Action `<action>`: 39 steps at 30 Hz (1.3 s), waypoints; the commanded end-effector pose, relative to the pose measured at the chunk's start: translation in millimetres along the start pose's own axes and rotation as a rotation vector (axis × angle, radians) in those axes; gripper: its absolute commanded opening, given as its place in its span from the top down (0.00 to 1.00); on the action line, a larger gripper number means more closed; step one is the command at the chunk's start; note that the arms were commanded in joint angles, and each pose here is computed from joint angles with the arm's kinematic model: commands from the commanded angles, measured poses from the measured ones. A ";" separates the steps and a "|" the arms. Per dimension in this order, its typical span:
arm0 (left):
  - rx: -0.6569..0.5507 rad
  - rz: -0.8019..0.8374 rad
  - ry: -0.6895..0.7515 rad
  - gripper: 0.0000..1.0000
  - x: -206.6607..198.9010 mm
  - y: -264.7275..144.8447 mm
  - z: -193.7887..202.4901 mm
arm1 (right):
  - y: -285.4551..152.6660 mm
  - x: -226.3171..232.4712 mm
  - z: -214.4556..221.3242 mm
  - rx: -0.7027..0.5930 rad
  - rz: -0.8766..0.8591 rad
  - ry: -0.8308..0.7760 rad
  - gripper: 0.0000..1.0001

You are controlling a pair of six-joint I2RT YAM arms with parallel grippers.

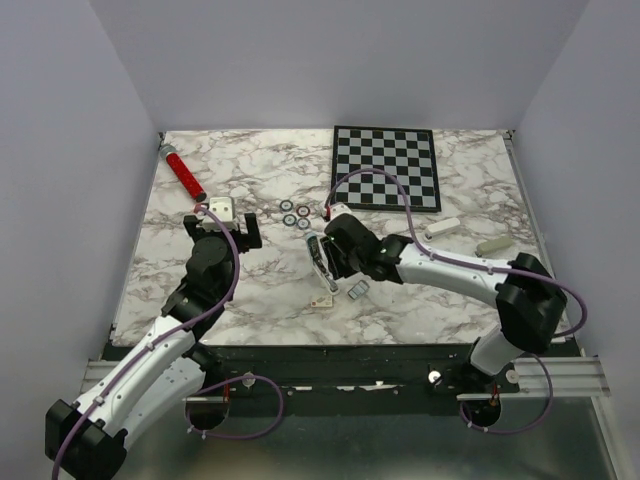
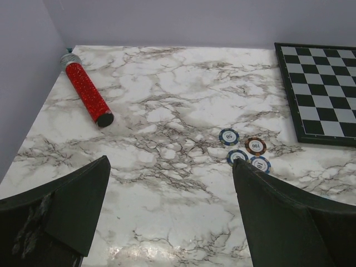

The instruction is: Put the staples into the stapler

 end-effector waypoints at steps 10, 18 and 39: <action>0.322 0.263 -0.138 0.01 -74.1 12.1 46.4 | -2.6 15.3 22.7 -0.188 -0.115 -0.043 0.45; 0.480 0.282 -0.273 0.01 -97.1 28.4 65.6 | 8.6 27.7 21.8 -0.261 -0.154 -0.063 0.45; 0.727 0.465 -0.335 0.10 -119.1 38.7 115.5 | 30.9 24.3 44.2 -0.219 -0.112 -0.083 0.61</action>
Point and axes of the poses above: each gripper's point midway between its finger pads, its own y axis out along the fingers, its own x axis along the line the jaws close on, z = x × y, the point moved 1 cm from there along -y, back along the fingers, and after that the axes turned 13 degrees about -y, right-handed, at the moved point
